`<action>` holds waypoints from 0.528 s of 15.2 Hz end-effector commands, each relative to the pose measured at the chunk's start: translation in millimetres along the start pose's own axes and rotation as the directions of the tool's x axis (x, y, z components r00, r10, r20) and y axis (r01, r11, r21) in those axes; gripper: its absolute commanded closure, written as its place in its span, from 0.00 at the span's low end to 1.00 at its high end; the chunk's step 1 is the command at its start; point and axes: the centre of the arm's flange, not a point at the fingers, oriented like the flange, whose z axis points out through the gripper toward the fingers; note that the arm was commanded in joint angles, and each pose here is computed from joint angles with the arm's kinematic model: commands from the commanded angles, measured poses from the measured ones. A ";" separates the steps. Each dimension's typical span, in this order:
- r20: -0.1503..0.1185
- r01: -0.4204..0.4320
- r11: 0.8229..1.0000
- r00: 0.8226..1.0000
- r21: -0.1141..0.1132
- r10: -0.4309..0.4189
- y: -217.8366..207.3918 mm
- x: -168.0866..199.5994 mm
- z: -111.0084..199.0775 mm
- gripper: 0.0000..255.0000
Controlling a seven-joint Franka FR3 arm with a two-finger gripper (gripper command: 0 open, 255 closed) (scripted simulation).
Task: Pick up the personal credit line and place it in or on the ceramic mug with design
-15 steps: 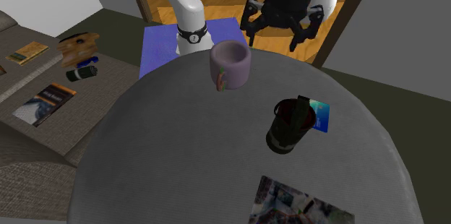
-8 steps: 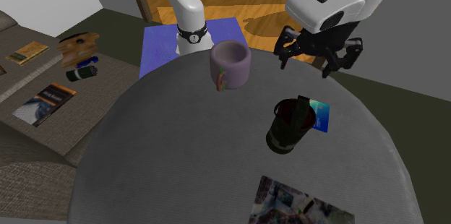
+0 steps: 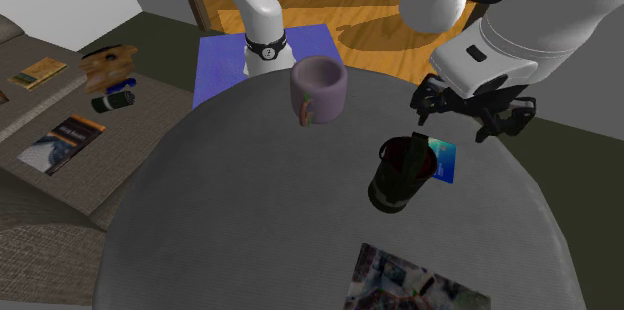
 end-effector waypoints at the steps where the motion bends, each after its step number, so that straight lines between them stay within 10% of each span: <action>1: 0.000 -0.003 1.000 1.000 0.002 0.003 -2.1 1.3 10.2 0.00; 8: 0.000 -0.003 1.000 1.000 0.002 0.003 -2.1 1.3 29.0 0.00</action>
